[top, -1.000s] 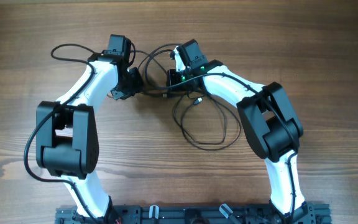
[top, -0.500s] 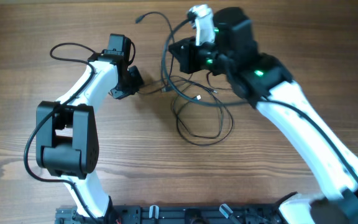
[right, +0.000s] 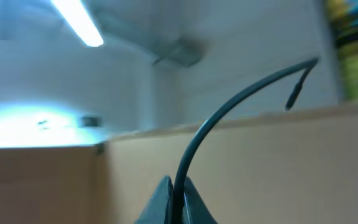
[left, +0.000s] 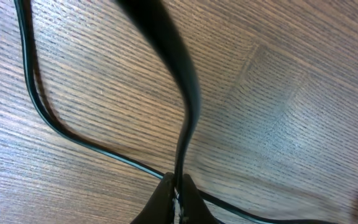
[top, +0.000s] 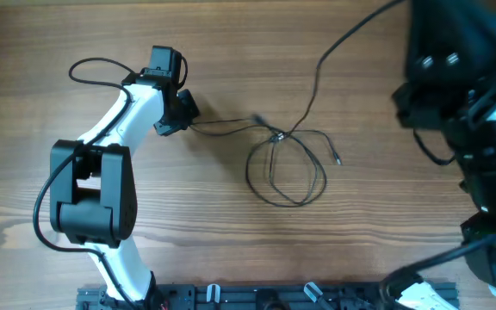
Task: Untangle cables
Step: 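Pull the grasped cable to the upper right with the right gripper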
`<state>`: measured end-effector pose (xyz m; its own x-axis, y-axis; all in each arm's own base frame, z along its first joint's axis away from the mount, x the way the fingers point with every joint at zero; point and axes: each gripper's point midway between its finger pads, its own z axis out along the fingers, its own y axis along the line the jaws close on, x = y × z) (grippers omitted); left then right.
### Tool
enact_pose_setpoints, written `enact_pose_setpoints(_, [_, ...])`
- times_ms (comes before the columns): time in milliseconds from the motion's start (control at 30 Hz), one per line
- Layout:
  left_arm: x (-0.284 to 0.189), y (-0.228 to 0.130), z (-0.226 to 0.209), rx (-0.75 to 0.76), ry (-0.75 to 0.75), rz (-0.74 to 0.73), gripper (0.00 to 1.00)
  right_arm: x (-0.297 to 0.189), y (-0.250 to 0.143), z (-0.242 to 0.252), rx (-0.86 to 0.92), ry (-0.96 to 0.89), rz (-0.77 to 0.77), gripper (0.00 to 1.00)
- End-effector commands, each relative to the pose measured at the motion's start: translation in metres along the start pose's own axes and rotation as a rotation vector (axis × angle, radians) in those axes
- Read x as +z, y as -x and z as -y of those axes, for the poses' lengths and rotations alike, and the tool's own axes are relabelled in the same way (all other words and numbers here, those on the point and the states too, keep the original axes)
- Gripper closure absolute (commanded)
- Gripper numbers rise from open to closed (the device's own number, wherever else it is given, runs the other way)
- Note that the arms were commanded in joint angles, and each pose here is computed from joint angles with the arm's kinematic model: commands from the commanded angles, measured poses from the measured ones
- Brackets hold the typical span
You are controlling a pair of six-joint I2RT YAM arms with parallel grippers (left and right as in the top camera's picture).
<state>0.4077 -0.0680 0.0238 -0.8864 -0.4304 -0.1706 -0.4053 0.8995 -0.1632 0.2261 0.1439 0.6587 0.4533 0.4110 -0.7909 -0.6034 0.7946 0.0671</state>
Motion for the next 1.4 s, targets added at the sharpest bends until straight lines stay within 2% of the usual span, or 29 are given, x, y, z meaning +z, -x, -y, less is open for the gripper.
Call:
enact_pose_setpoints(0, [0.007, -0.001, -0.006, -0.016, 0.025, -0.005, 0.96, -0.012, 0.026, 0.06, -0.252, -0.375, 0.071, 0.96])
enact_pose_setpoints(100, [0.007, -0.001, -0.006, -0.016, 0.025, -0.005, 0.96, -0.031, 0.048, 0.09, -0.459, -0.606, 0.079, 0.96])
enact_pose_setpoints(167, [0.007, -0.001, -0.006, -0.016, 0.025, -0.005, 0.96, -0.051, 0.082, 0.104, -0.58, -0.766, 0.153, 0.96])
enact_pose_setpoints(267, [0.007, -0.001, -0.006, -0.016, 0.025, -0.005, 0.96, -0.074, 0.127, 0.114, -0.729, -0.91, 0.224, 0.96])
enact_pose_setpoints(333, [0.007, -0.001, -0.006, -0.016, 0.025, -0.005, 0.96, -0.079, 0.124, 0.129, -0.76, -0.982, 0.167, 0.96])
enact_pose_setpoints(400, [0.007, -0.001, -0.006, -0.016, 0.025, -0.005, 0.96, -0.067, 0.076, 0.156, -0.799, -0.993, -0.05, 0.96])
enact_pose_setpoints(467, [0.007, -0.002, -0.006, -0.016, 0.025, -0.005, 0.96, -0.063, 0.035, 0.184, -0.774, -1.024, -0.189, 0.96])
enact_pose_setpoints(567, [0.007, -0.002, -0.006, -0.015, 0.025, -0.005, 0.96, -0.069, -0.019, 0.229, -0.68, -1.097, -0.317, 0.96])
enact_pose_setpoints(700, [0.007, -0.001, -0.006, -0.016, 0.025, -0.005, 0.96, -0.088, -0.121, 0.293, -0.321, -1.053, -0.529, 0.96])
enact_pose_setpoints(733, [0.007, -0.001, -0.006, -0.016, 0.025, -0.005, 0.96, -0.105, -0.148, 0.312, -0.169, -1.084, -0.577, 0.96])
enact_pose_setpoints(833, [0.007, -0.001, -0.006, -0.016, 0.025, -0.005, 0.95, -0.145, -0.199, 0.348, 0.123, -1.134, -0.685, 0.96])
enact_pose_setpoints(900, [0.007, -0.001, -0.006, -0.016, 0.025, -0.005, 0.96, -0.173, -0.224, 0.362, 0.253, -1.17, -0.766, 0.96])
enact_pose_setpoints(1000, [0.007, -0.001, -0.006, -0.016, 0.025, -0.005, 0.96, -0.241, -0.247, 0.363, 0.389, -1.358, -0.923, 0.96])
enact_pose_setpoints(1133, [0.007, -0.001, -0.006, -0.016, 0.025, -0.005, 0.96, -0.324, -0.275, 0.358, 0.418, -1.603, -1.126, 0.96])
enact_pose_setpoints(1267, [0.007, -0.001, -0.006, -0.015, 0.024, -0.005, 0.94, -0.388, -0.302, 0.342, 0.529, -1.919, -1.091, 0.96])
enact_pose_setpoints(1300, [0.007, -0.001, -0.006, -0.015, 0.024, -0.005, 0.94, -0.395, -0.308, 0.337, 0.532, -1.923, -1.123, 0.96])
enact_pose_setpoints(1333, [0.007, -0.001, -0.006, -0.015, 0.024, -0.005, 0.94, -0.399, -0.31, 0.335, 0.538, -1.925, -1.138, 0.93])
enact_pose_setpoints(1367, [0.007, -0.001, -0.006, -0.015, 0.024, -0.005, 0.94, -0.401, -0.312, 0.333, 0.541, -1.928, -1.147, 0.83])
